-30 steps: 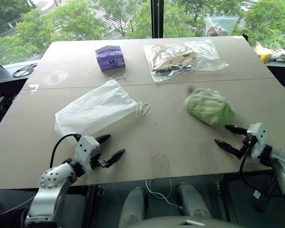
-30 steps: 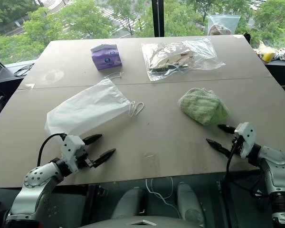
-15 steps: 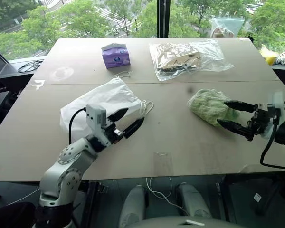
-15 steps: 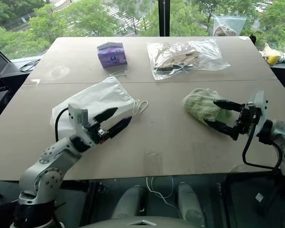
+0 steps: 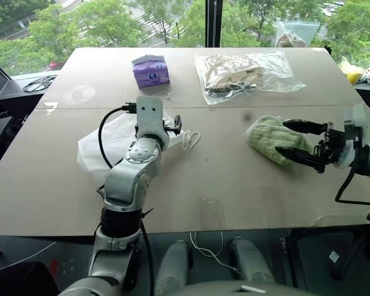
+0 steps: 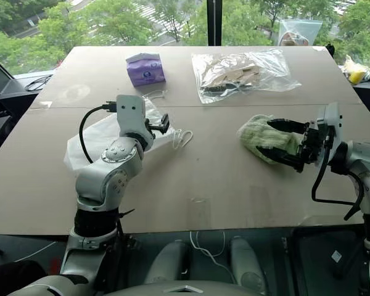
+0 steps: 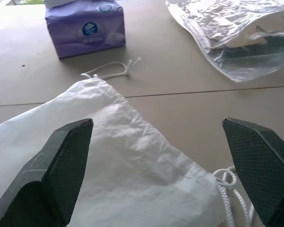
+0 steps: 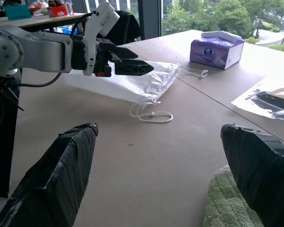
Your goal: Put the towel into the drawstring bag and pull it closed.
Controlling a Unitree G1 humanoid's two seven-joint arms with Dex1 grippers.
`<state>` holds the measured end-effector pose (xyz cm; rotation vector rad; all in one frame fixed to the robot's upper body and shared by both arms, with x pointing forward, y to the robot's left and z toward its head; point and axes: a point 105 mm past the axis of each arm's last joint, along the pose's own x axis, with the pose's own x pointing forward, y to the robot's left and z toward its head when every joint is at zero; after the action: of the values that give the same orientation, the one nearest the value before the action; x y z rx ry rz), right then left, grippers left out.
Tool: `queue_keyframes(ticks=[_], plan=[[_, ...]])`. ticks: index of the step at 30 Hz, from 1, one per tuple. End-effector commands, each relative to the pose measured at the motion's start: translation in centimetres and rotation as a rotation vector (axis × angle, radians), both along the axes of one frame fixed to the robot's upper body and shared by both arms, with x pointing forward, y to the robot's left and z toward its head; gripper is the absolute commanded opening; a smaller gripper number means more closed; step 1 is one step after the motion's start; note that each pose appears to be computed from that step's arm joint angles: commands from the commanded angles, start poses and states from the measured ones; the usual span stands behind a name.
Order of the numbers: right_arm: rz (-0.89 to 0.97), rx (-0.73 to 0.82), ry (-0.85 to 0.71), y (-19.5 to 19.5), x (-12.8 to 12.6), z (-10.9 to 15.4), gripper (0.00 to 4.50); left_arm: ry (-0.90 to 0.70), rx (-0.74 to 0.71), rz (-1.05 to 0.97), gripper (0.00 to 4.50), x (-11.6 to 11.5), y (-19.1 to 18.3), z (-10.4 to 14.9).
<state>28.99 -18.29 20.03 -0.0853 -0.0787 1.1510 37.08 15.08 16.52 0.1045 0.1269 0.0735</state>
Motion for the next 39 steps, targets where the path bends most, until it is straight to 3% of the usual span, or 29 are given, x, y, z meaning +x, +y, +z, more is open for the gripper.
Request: queue_keyframes(ticks=[1, 5, 9, 14, 28, 35, 39], plan=[[-0.006, 0.013, -0.068, -0.1, 0.0, 1.2, 4.47, 0.025, 0.029, 0.092, 4.50, 1.1, 0.0, 0.2], [-0.016, 0.016, -0.069, -0.2, -0.1, 1.0, 4.47, 0.081, 0.023, 0.151, 4.50, 2.3, 0.2, -0.2], [-0.034, 0.018, -0.069, -0.6, -0.2, 1.0, 4.47, 0.154, 0.133, 0.146, 4.50, 4.0, -0.1, -0.4], [-0.037, 0.018, -0.068, -0.7, 0.0, 1.0, 4.47, 0.202, 0.171, 0.131, 4.50, 5.7, -0.5, -0.2], [-0.041, 0.025, -0.076, -0.4, 0.1, 0.9, 4.47, 0.214, 0.178, 0.033, 4.50, 7.6, -2.9, -1.2], [-0.053, 0.026, -0.074, -0.3, -0.2, 0.9, 4.47, -0.002, 0.199, 0.020, 4.50, 8.7, -3.7, 3.8], [-0.059, 0.026, -0.074, -0.2, -0.3, 0.8, 4.47, 0.140, 0.183, 0.089, 4.50, 8.6, -2.6, 1.2]])
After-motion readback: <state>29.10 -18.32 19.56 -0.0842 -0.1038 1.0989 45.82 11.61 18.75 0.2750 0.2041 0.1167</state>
